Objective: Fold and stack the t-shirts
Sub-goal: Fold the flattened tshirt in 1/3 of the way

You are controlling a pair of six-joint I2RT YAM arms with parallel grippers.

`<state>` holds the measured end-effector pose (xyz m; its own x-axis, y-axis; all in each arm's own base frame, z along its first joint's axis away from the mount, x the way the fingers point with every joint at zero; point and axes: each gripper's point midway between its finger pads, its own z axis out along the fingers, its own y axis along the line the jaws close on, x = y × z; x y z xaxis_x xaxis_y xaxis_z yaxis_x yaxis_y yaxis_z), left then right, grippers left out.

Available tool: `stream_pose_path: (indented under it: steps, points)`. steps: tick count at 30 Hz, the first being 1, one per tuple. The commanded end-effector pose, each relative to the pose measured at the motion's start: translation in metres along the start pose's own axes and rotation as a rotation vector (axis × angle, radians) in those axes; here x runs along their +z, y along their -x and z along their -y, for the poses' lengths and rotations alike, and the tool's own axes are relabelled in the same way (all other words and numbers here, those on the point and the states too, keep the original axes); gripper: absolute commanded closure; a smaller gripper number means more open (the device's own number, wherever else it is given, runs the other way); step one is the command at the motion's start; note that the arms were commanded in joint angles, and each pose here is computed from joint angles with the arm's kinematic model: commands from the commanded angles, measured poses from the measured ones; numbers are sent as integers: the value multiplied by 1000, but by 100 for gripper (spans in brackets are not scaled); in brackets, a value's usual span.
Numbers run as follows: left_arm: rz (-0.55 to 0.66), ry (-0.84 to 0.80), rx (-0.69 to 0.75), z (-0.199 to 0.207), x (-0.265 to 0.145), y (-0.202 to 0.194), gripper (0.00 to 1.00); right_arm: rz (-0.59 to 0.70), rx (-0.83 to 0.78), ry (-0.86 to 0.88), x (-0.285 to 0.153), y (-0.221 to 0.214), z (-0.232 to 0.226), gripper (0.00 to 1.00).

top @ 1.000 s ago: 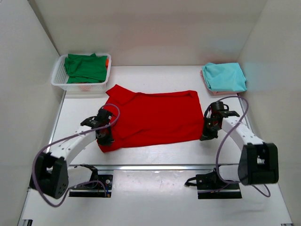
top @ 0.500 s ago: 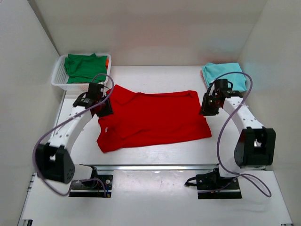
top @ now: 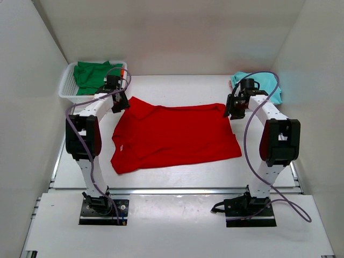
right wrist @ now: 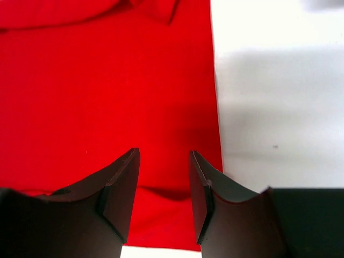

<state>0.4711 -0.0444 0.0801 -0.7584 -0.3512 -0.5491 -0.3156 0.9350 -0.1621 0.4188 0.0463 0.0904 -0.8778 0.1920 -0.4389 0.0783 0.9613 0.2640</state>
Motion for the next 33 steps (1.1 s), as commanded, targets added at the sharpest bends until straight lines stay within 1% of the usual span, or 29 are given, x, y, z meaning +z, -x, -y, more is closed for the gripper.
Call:
stream_pose_path:
  steps: [1,2,3,5,6,10,13,16,19,21,24,25,29,32,33]
  points:
    - [159,41,-37,-4,-1,57,46,76,-16,20,1,31,-5,61]
    - [169,51,-37,-4,6,64,46,76,-9,23,4,34,-5,61]
    - [153,68,-30,-6,18,58,47,79,-11,24,3,35,-5,60]
    - [165,81,-21,-4,27,63,45,87,-19,38,3,38,-10,60]
    - [153,98,-28,-10,38,60,45,93,-14,36,5,40,-9,61]
    - [145,77,-24,-2,53,48,42,115,-15,60,3,46,-13,60]
    - [146,79,-21,2,64,43,41,92,-6,57,11,38,-11,60]
    - [185,77,-18,8,61,51,41,96,0,64,12,36,-10,60]
    - [184,92,6,10,63,51,40,75,14,77,17,28,-11,60]
    - [194,82,27,20,62,55,40,81,9,85,17,31,-14,61]
    - [176,87,74,27,67,53,41,87,10,91,17,36,-14,61]
    - [176,92,68,25,67,56,40,79,16,90,16,36,-15,61]
    - [150,85,109,35,71,54,43,91,13,100,14,39,-17,59]
    - [122,82,150,40,68,48,43,90,9,103,14,39,-17,61]
    - [124,85,141,40,67,48,43,94,11,110,12,40,-19,60]
